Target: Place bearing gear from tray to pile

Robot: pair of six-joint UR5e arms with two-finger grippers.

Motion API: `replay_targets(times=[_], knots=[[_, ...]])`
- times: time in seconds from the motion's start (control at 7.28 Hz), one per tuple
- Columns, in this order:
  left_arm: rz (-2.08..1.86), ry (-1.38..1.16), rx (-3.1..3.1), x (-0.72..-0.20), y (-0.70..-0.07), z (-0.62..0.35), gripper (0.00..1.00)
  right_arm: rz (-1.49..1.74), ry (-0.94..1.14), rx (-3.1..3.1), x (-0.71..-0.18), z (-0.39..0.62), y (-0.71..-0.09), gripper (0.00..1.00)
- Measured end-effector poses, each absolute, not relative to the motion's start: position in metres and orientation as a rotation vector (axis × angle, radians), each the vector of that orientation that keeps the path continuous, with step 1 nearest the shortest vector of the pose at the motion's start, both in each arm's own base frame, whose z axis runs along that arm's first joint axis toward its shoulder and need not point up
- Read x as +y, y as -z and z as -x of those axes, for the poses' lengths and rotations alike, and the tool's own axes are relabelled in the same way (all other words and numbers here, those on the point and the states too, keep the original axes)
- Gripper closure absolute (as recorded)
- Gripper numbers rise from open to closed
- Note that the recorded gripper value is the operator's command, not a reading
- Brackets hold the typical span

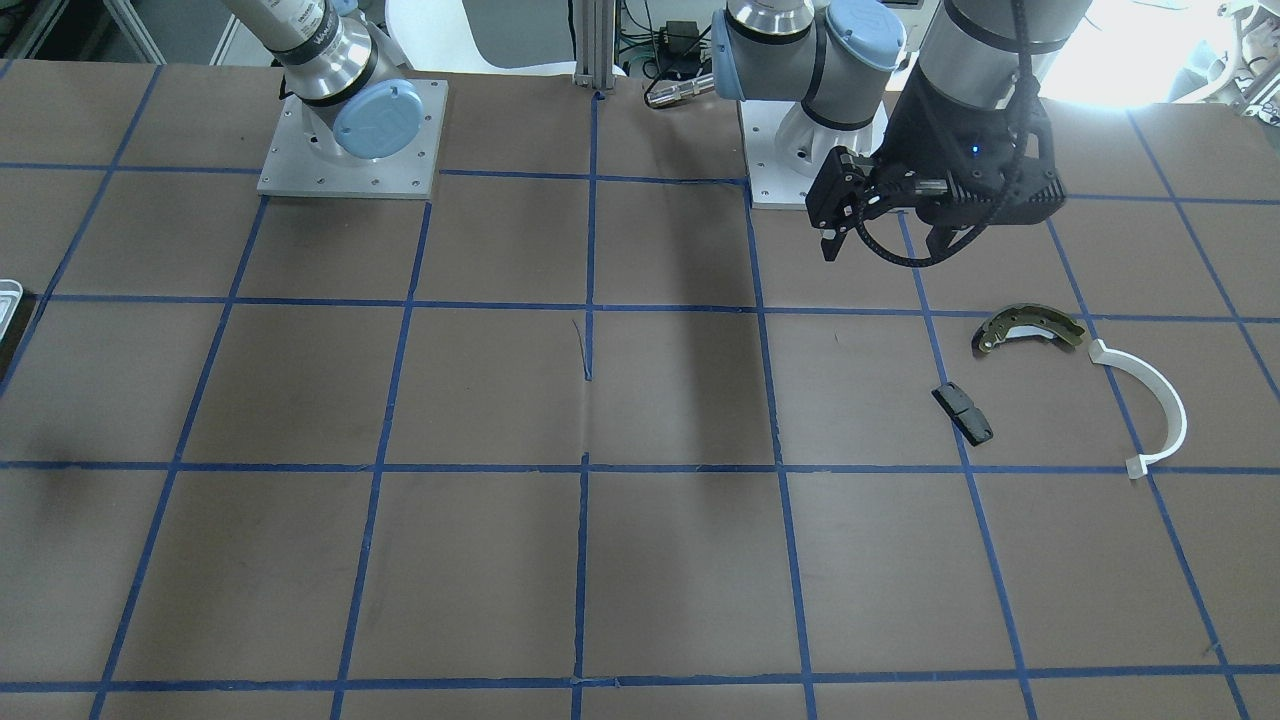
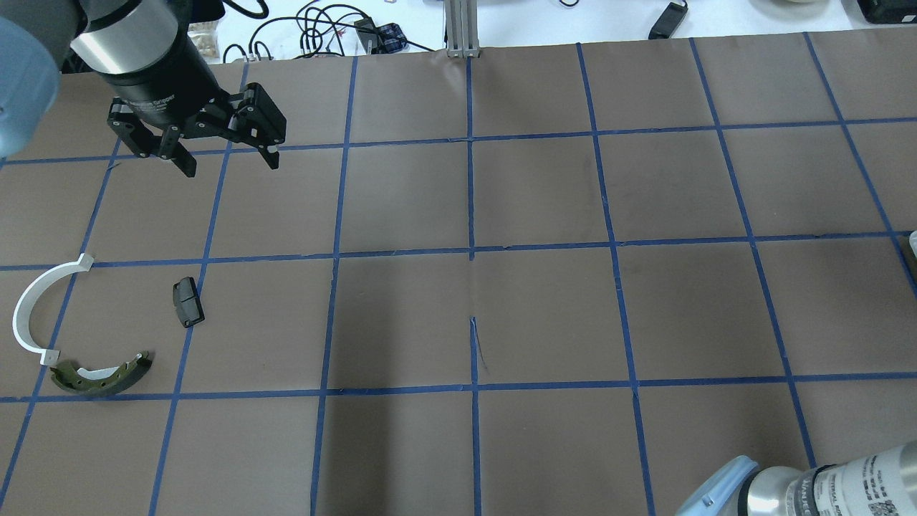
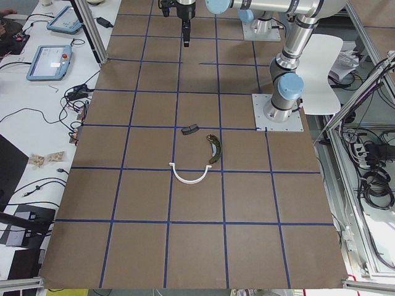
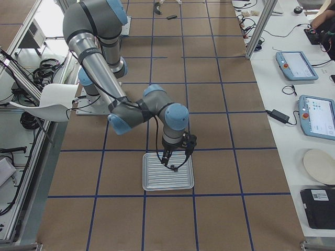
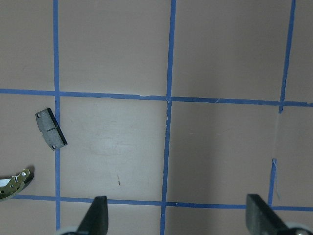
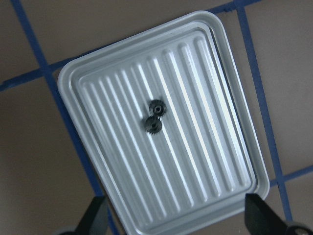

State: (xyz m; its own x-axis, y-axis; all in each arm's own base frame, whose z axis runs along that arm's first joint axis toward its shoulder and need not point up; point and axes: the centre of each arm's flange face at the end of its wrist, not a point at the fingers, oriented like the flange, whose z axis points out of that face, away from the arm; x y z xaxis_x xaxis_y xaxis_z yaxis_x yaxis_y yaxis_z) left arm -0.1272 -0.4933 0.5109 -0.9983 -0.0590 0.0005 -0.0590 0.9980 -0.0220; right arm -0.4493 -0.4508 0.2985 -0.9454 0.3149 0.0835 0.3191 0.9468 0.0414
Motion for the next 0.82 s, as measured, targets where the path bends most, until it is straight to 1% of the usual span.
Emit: replay_targets(times=[0.14,0.27,0.69,0.82], knots=[[0.093,0.034,3.140,-0.494,-0.511,0.127,0.00,0.515,0.053,-3.014,-0.455,0.460,-0.265,0.01],[0.093,0.034,3.140,-0.494,-0.510,0.127,0.00,0.559,0.024,-3.022,-0.458,0.462,-0.246,0.08],[0.093,0.035,3.141,-0.494,-0.511,0.127,0.00,0.665,-0.045,-3.044,-0.462,0.459,-0.208,0.08],[0.093,0.034,3.141,-0.494,-0.511,0.127,0.00,0.693,-0.044,-3.038,-0.462,0.458,-0.195,0.11]])
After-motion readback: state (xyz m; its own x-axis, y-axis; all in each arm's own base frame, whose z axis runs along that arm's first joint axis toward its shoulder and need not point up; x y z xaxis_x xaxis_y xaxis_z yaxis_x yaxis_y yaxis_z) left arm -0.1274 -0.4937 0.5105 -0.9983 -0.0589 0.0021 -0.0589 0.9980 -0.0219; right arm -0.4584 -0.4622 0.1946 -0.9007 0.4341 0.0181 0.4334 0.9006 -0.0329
